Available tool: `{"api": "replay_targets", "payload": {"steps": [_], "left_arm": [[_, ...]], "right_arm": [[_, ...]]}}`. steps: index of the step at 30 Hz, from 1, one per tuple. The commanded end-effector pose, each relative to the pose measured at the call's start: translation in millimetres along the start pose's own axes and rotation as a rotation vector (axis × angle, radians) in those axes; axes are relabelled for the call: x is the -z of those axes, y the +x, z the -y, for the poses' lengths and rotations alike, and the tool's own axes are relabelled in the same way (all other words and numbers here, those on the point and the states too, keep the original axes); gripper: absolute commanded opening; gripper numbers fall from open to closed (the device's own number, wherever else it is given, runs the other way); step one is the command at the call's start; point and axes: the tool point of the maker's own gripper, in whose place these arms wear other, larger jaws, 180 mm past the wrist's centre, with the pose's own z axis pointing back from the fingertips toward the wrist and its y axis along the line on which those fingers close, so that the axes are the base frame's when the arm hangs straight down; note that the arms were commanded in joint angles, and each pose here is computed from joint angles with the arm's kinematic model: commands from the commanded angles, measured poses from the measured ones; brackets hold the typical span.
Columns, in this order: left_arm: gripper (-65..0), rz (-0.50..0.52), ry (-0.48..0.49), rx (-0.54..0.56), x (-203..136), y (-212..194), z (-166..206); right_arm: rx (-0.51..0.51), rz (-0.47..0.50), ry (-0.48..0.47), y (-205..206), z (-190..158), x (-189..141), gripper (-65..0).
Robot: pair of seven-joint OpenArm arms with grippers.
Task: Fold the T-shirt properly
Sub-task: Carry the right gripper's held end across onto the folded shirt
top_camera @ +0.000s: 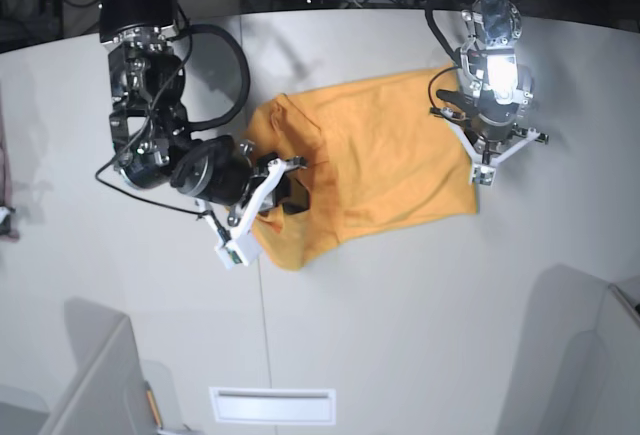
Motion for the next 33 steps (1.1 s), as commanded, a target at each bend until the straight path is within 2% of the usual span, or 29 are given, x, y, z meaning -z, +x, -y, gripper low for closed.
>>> {"api": "replay_targets", "payload": {"steps": [1,8,11,15,22,28,33], "left_arm": [[-65.0,-0.043,-0.020,0.014,-1,-10,7],[-65.0,-0.044,-0.011,0.019,-1,-10,5],[-65.0,-0.045,-0.016,0.026,-1,-10,7],[-65.0,-0.050,-0.030,0.017,0,-12,13],[-65.0,-0.047,-0.040,0.006,0,-10,19],[-65.0,-0.019,-0.021,-0.007,-6,-2,11],[-65.0,0.009,0.100,-0.092,-23,-3,-41]], "right_arm": [[-0.032,0.057,0.041,15,-15,-1,-65.0],[-0.129,0.050,0.180,-3,-77,23,-65.0],[-0.110,0.051,0.200,-8,-96,31,-65.0],[-0.136,0.044,0.223,-12,-113,43,-65.0],[-0.170,0.012,0.237,-23,-122,71,-65.0],[-0.101,-0.112,0.168,-54,-97,107,-65.0],[-0.054,-0.190,0.118,-75,-78,125,-65.0]]}}
